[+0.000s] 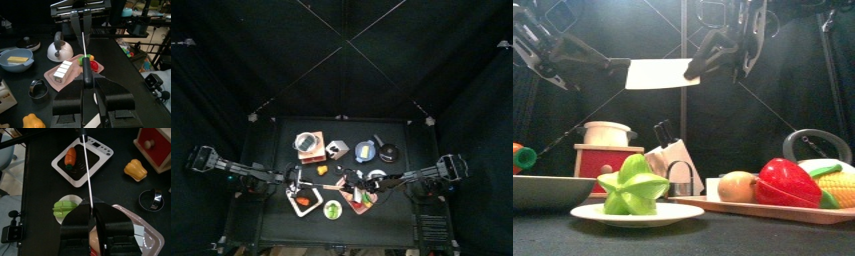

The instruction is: Cut starfruit

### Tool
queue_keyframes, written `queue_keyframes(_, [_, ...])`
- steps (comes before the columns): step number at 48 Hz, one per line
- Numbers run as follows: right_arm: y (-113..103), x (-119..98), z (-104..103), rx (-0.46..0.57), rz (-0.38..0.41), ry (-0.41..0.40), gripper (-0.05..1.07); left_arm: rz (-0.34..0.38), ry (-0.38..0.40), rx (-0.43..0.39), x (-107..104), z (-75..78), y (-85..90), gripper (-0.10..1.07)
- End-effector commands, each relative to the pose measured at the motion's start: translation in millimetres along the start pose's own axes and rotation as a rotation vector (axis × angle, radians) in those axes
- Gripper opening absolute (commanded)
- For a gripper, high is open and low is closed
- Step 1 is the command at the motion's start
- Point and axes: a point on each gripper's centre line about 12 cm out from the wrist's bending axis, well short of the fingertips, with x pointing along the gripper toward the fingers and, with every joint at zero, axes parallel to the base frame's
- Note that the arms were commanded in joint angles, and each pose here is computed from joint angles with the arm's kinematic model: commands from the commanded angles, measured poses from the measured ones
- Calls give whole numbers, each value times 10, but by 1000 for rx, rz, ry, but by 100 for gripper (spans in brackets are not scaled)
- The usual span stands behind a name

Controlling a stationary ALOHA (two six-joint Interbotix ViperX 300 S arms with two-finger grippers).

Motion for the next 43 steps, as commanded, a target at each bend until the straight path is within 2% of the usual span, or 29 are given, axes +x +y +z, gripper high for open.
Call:
queue_keyframes(1, [14,-41,81,5,9,-25,30,-7,-12,6,19,51,-17,47])
queue_keyframes(11, [22,7,-50,-14,-5,18,30,-26,31,18,13,-9,-55,47])
queue_keyframes(20, [242,102,-192,-82,22,60,30,-54,55,34,20,-39,-125,46])
queue_keyframes(30, [411,169,-276,-109,-23,124,30,-108,93,60,122,-36,-307,39])
queue_keyframes(37, [566,240,-359,-133,-47,171,30,-124,157,36,239,-93,-450,38])
queue_keyframes(43, [678,302,-449,-143,-37,198,30,-141,199,56,330,-178,-589,38])
